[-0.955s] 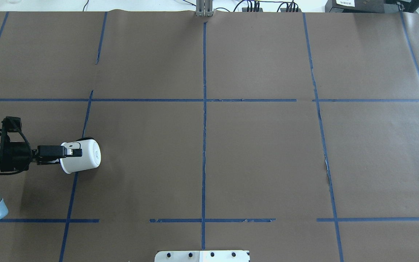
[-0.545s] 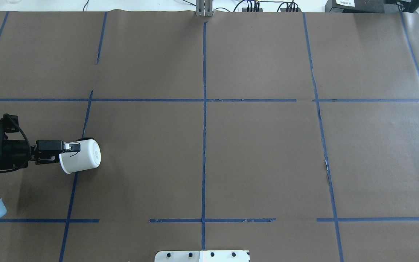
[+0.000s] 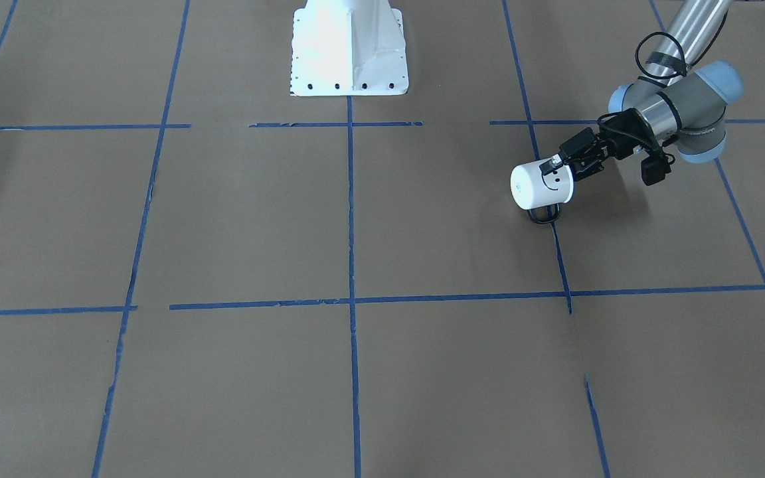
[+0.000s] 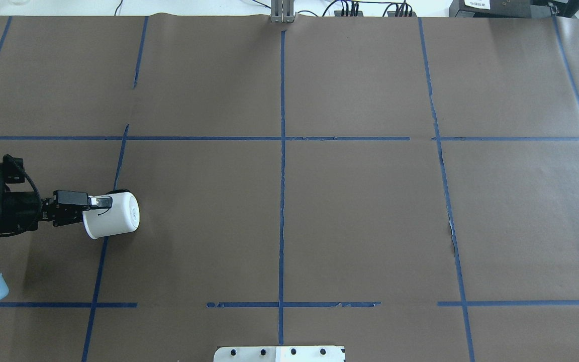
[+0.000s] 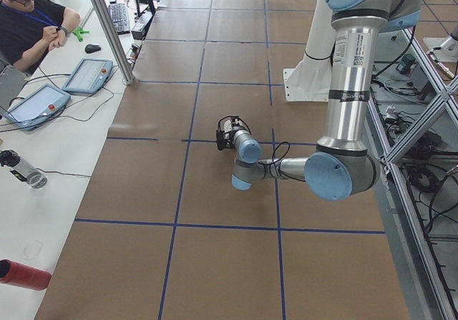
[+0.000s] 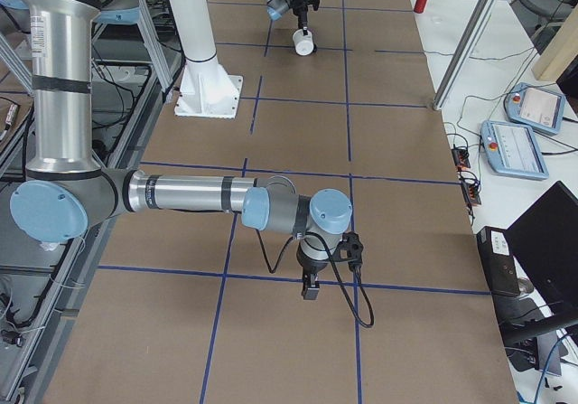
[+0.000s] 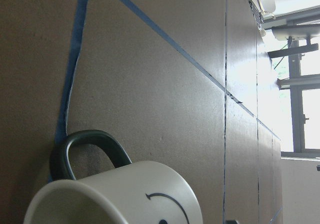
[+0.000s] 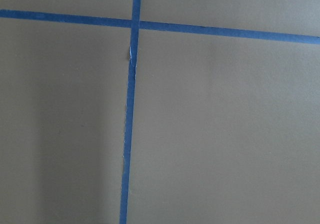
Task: Flip mug
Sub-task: 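Insert the left gripper into the mug rim and close on it, then lift the mug with the left gripper and carry it toward table center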
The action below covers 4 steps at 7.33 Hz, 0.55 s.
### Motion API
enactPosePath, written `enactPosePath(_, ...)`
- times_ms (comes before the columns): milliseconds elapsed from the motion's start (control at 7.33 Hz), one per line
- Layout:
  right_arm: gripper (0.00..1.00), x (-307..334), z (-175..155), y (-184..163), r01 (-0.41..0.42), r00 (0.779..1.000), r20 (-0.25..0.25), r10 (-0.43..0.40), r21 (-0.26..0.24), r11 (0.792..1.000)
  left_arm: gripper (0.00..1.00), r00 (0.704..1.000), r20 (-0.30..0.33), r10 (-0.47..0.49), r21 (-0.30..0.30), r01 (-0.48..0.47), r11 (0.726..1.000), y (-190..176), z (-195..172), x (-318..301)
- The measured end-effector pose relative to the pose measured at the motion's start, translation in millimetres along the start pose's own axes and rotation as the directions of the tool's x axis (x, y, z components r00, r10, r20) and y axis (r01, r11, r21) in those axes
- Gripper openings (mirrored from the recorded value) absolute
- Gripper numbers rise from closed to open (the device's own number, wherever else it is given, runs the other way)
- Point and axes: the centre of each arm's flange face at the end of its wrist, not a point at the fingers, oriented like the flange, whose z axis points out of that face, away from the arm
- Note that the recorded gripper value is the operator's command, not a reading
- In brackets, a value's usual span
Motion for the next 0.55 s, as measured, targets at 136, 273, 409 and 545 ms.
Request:
enactPosePath(136, 1.0, 0, 0, 0, 0.0, 1.0, 0.0, 0.0, 0.0, 1.0, 0.0, 1.0, -0.02, -0.013, 0.0, 0.013, 1.0, -4, 5, 10)
enactPosePath(273, 1.0, 0, 0, 0, 0.0, 1.0, 0.0, 0.0, 0.0, 1.0, 0.0, 0.998, -0.057, -0.023, 0.002, 0.023, 1.0, -12, 14, 29)
enactPosePath(409, 1.0, 0, 0, 0, 0.0, 1.0, 0.0, 0.0, 0.0, 1.0, 0.0, 0.995, -0.098, -0.025, -0.002, 0.025, 1.0, -19, 25, 52)
enactPosePath(545, 1.0, 0, 0, 0, 0.0, 1.0, 0.0, 0.0, 0.0, 1.0, 0.0, 0.993, -0.118, -0.023, -0.008, 0.022, 1.0, -24, 38, 73)
